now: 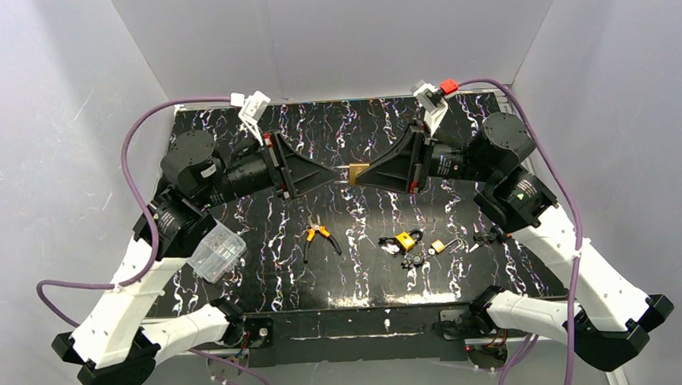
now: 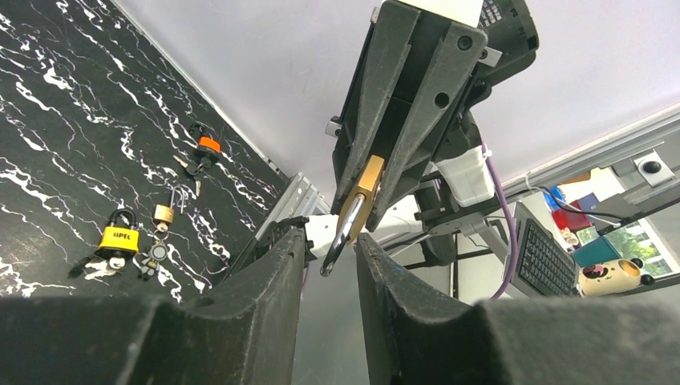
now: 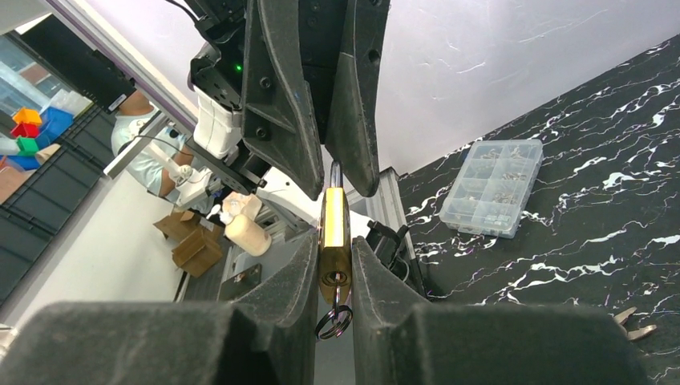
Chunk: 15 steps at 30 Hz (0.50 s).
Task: Lock with the key
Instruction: Lock the lock.
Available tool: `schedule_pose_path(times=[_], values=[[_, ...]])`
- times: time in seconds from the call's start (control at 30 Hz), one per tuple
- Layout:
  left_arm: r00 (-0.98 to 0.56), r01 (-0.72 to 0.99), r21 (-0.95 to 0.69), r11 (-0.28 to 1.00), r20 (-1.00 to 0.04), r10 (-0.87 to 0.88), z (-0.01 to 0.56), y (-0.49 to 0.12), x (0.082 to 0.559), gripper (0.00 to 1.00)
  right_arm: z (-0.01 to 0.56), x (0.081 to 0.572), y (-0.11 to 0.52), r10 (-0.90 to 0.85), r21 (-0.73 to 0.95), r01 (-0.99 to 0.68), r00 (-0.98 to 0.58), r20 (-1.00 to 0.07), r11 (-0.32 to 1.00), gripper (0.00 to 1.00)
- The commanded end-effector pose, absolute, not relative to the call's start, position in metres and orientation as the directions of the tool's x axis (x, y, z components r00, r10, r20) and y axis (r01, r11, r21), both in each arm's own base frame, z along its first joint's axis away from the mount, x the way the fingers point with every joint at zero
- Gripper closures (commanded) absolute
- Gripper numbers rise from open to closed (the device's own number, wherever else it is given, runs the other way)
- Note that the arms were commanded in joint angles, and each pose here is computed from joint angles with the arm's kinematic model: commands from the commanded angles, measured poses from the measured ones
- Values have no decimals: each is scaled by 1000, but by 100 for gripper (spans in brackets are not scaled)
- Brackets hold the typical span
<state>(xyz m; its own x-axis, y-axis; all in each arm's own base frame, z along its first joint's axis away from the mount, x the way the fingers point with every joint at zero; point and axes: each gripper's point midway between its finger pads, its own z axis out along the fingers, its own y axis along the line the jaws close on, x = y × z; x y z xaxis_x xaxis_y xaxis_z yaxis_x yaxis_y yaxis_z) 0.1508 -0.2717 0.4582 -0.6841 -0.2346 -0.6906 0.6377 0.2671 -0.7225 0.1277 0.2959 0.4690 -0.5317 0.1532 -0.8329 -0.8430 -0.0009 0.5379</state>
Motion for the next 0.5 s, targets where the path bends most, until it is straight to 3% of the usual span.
schedule_pose_path(times=[0.0, 0.47], values=[[-637, 690, -682, 244, -731, -243, 476, -262, 138, 71, 488, 116, 293, 181, 485, -872, -488, -854, -62, 99], [-627, 705, -663, 252, -748, -216, 472, -262, 136, 100, 495, 108, 294, 166, 505, -854, -520, -838, -128, 99]])
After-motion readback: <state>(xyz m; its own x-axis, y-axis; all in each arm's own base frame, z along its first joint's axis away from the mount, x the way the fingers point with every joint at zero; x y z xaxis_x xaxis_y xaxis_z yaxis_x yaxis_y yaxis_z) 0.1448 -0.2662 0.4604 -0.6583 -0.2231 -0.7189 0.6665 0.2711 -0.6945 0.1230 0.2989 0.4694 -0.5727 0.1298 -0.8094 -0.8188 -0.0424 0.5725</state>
